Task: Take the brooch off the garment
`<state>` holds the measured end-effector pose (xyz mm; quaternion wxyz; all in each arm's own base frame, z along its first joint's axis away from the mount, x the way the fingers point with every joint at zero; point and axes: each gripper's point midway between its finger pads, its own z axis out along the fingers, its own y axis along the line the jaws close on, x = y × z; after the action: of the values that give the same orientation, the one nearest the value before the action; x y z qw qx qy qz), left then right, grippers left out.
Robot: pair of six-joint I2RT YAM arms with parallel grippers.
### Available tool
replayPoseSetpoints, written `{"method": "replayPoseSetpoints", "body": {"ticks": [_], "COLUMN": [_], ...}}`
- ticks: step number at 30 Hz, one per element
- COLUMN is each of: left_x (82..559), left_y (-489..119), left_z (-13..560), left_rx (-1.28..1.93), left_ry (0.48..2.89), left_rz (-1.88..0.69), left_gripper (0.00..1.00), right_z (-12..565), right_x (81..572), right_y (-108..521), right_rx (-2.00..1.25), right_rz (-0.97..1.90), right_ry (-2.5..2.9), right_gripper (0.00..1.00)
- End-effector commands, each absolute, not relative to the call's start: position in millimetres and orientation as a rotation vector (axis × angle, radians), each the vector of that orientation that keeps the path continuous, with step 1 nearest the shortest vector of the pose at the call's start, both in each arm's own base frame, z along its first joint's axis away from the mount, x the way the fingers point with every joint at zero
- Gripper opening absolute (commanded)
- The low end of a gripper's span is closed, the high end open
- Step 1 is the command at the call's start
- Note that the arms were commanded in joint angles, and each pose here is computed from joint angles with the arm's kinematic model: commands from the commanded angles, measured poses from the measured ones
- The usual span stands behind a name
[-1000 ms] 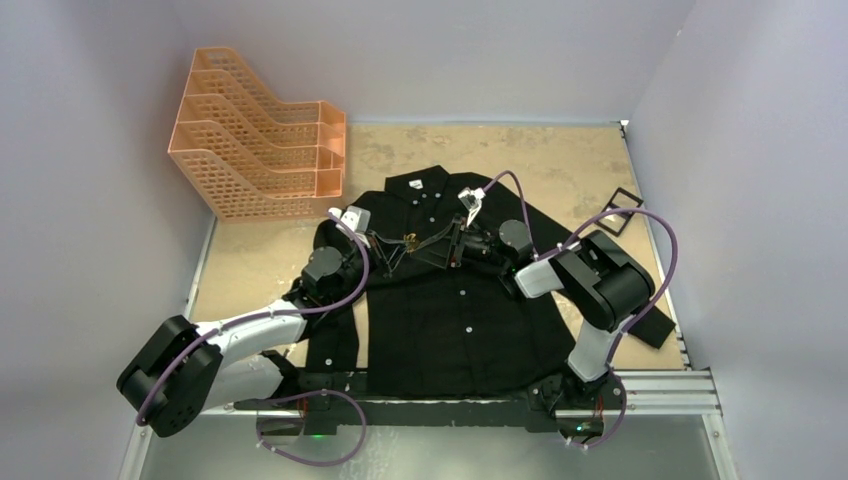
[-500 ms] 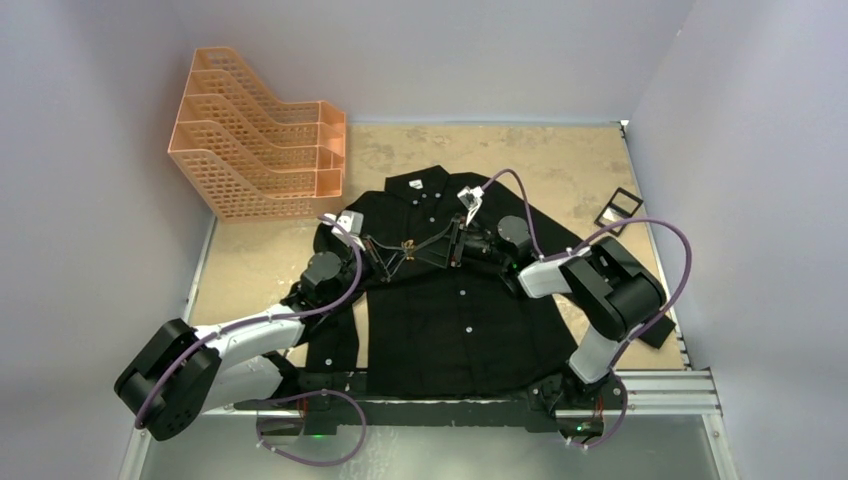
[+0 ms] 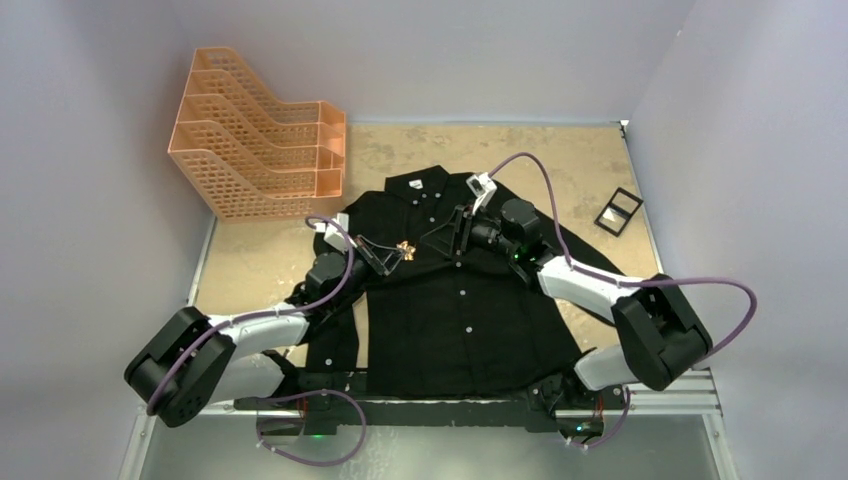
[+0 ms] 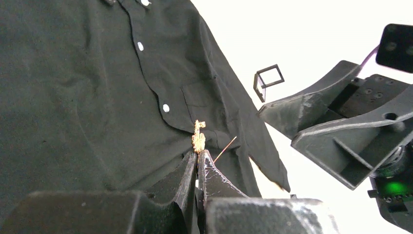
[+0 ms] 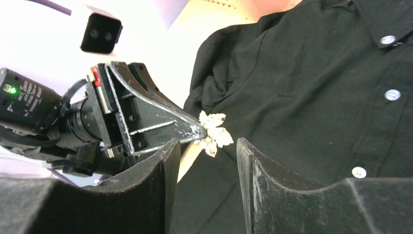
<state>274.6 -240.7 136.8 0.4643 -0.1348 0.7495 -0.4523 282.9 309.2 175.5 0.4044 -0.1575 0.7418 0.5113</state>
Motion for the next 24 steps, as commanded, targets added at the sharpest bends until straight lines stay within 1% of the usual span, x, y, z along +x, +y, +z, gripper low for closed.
{"method": "replayPoseSetpoints", "body": {"ticks": [1,4,9,11,17,24], "left_x": [279,278,277,275,273,269], "left_y": [-244,-247,-252,-254,-255,-257], "left_z": [145,144,143,145,151,161], "left_rx": [-0.455,-0.489,-0.5,-0.49,-0.47,-0.444], "left_ry": [1.8,1.79,1.786,1.783,1.76,1.727], "left_rz": [-1.228,-1.288,-1.348,-1.367,-1.389,-1.431], "left_gripper": [0.0,0.0,0.0,0.0,0.0,0.0], "right_z": [191,192,178,173,164,165], "right_x": [293,291,282,279,276,274], "right_y": [303,305,314,316,317,324], "right_rx": [-0.388,-0.384,-0.382,-0.366,-0.323,-0.335], "right_rz": [1.177,1.136,1.079,1.071,1.064,1.076], "right_ry": [1.902,1.943,2.055,2.091,2.129,2.127], "right_gripper": [0.49,0.44,0.26,0.22,0.12,0.04]}}
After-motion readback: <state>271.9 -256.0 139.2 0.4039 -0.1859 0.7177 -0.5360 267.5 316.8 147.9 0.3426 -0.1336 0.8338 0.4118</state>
